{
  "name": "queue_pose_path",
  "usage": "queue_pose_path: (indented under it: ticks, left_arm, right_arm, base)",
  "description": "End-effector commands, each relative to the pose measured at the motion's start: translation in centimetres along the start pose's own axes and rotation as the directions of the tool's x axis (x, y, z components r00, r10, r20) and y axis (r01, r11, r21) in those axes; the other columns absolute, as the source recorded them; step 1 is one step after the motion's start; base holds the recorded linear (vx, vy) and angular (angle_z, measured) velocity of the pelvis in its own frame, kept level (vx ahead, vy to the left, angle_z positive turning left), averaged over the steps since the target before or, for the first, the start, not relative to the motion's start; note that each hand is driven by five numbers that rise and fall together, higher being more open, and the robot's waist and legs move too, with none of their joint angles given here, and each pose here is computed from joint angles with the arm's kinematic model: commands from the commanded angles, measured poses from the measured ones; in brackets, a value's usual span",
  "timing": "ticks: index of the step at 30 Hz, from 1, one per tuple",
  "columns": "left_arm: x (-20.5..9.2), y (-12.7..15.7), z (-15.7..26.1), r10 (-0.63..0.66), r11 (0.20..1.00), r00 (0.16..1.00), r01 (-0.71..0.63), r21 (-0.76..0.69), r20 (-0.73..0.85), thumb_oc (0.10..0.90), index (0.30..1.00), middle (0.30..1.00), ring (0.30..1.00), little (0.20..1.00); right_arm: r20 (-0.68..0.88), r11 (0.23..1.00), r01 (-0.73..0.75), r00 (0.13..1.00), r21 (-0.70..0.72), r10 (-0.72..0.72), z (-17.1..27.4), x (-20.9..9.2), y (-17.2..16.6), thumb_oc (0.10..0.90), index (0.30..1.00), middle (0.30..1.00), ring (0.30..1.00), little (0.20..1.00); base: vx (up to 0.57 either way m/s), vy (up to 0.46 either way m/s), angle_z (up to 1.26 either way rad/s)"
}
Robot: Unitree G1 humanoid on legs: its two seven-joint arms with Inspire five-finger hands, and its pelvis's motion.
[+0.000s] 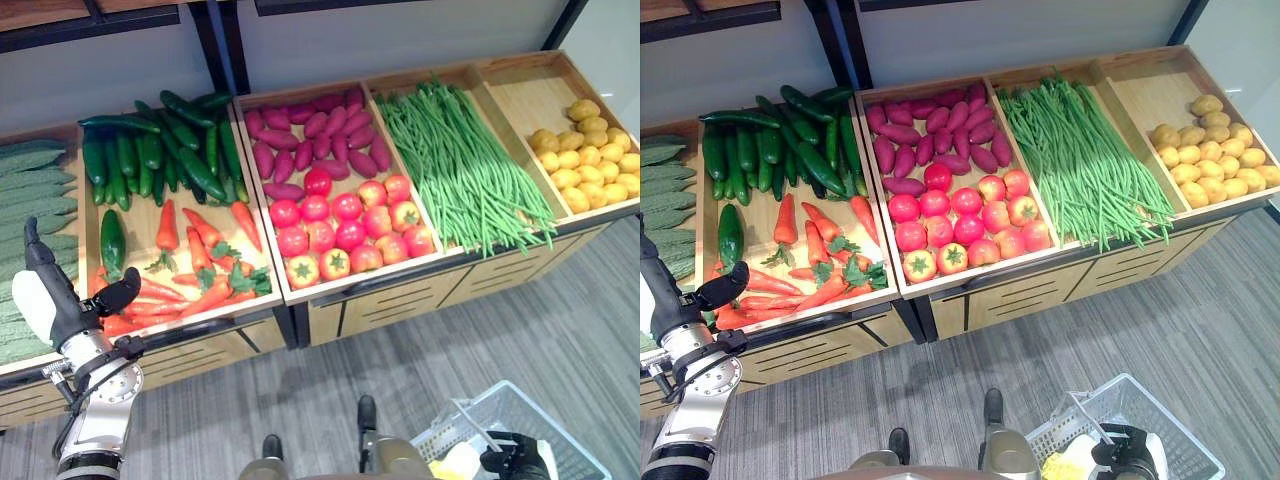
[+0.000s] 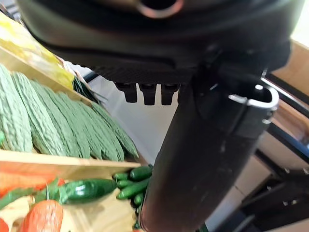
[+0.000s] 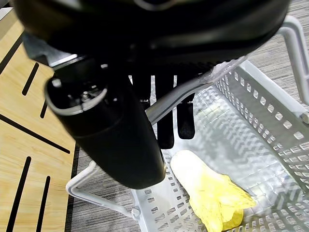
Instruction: Get the vegetables into the basket
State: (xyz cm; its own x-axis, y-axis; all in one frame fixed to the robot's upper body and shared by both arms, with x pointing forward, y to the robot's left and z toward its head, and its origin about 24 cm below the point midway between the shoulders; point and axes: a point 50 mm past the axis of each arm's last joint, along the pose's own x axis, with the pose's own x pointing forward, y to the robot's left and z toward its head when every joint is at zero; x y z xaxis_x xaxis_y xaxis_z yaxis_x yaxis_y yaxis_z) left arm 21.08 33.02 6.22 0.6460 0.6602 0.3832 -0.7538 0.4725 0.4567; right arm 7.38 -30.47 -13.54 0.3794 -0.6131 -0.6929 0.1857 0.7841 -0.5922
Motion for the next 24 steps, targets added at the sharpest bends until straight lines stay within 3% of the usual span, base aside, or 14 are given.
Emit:
queue_pose_path:
  ticks: [1,4,7,17,24]
  left_arm:
    - [4.3,1.5,4.0,-0.062,0.992,0.957,0.027,0.127,0.283,0.9,1.0,1.0,1.0,1.0]
    - [5.0,1.1,3.8,-0.234,0.95,0.93,0.157,0.269,0.285,0.9,1.0,1.0,1.0,1.0]
    - [5.4,0.8,3.8,-0.302,0.933,0.918,0.228,0.28,0.257,0.9,1.0,1.0,1.0,1.0]
    - [5.0,-0.7,1.9,-0.435,0.89,0.895,0.41,0.197,0.101,0.9,1.0,1.0,1.0,1.0]
    - [3.8,-2.2,1.1,-0.443,0.895,0.896,0.441,0.065,0.037,0.9,1.0,1.0,1.0,1.0]
  right_arm:
    - [0.123,0.999,0.053,0.991,-0.011,-0.052,3.6,1.2,-1.9,0.4,0.3,0.3,0.3,0.3]
    - [0.158,0.998,0.057,0.986,-0.031,-0.052,4.6,1.4,-2.5,0.4,0.3,0.3,0.3,0.3]
    - [0.182,0.997,0.056,0.982,-0.048,-0.047,5.3,1.5,-2.8,0.4,0.3,0.3,0.3,0.3]
    - [0.206,0.996,0.036,0.978,-0.083,-0.019,6.2,1.6,-3.0,0.4,0.3,0.3,0.3,0.3]
    - [0.22,0.996,0.024,0.976,-0.083,-0.005,6.7,1.6,-2.8,0.4,0.3,0.3,0.3,0.3]
  base:
    - [-0.01,0.02,-0.04]
    - [-0.01,0.018,-0.03]
    - [-0.01,0.025,-0.07]
    - [-0.01,0.017,-0.07]
    - [0.0,0.0,0.0]
